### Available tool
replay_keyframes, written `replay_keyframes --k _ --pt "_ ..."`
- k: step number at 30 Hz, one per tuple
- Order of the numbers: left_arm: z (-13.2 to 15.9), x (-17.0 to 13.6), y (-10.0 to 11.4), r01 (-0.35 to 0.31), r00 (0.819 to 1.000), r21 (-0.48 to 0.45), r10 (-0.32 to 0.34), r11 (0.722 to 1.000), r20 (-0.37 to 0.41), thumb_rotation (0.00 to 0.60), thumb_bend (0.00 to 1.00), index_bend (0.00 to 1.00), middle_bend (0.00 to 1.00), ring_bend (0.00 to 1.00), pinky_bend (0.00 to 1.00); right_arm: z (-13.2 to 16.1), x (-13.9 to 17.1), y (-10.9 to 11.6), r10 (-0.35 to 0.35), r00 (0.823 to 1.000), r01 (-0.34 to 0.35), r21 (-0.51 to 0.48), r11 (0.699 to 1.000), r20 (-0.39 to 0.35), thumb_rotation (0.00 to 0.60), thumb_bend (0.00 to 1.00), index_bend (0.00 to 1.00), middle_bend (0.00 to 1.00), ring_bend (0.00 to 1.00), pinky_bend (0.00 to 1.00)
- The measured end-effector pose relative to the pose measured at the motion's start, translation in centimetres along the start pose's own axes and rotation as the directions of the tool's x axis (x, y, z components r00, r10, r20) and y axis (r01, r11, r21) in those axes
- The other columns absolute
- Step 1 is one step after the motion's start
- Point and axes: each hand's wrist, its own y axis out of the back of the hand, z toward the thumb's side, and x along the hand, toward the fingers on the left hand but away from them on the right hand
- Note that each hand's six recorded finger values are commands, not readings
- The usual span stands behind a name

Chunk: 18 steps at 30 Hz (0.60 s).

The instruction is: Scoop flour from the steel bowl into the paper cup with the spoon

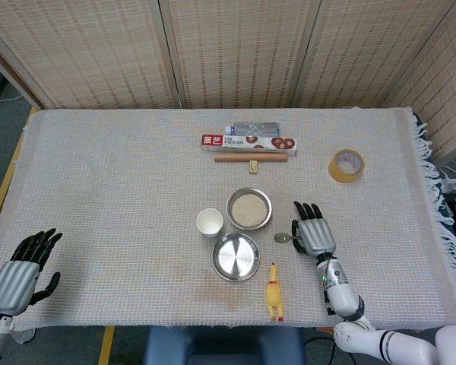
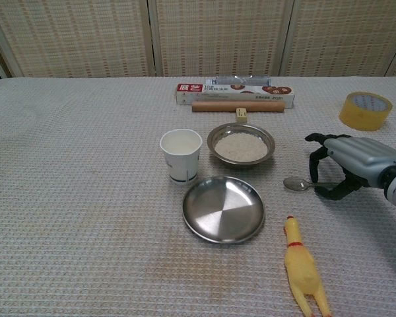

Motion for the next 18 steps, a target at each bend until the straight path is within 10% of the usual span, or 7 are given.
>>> replay_keyframes --k 18 --pt "0.02 -0.04 0.02 0.001 1.0 -0.004 -0.001 1.0 0.002 0.6 0.44 0.0 0.0 0.0 0.1 0.26 0.0 0.2 -0.041 0.999 0.042 0.031 0.999 -0.012 0.6 0.32 0.77 0.48 0.09 0.05"
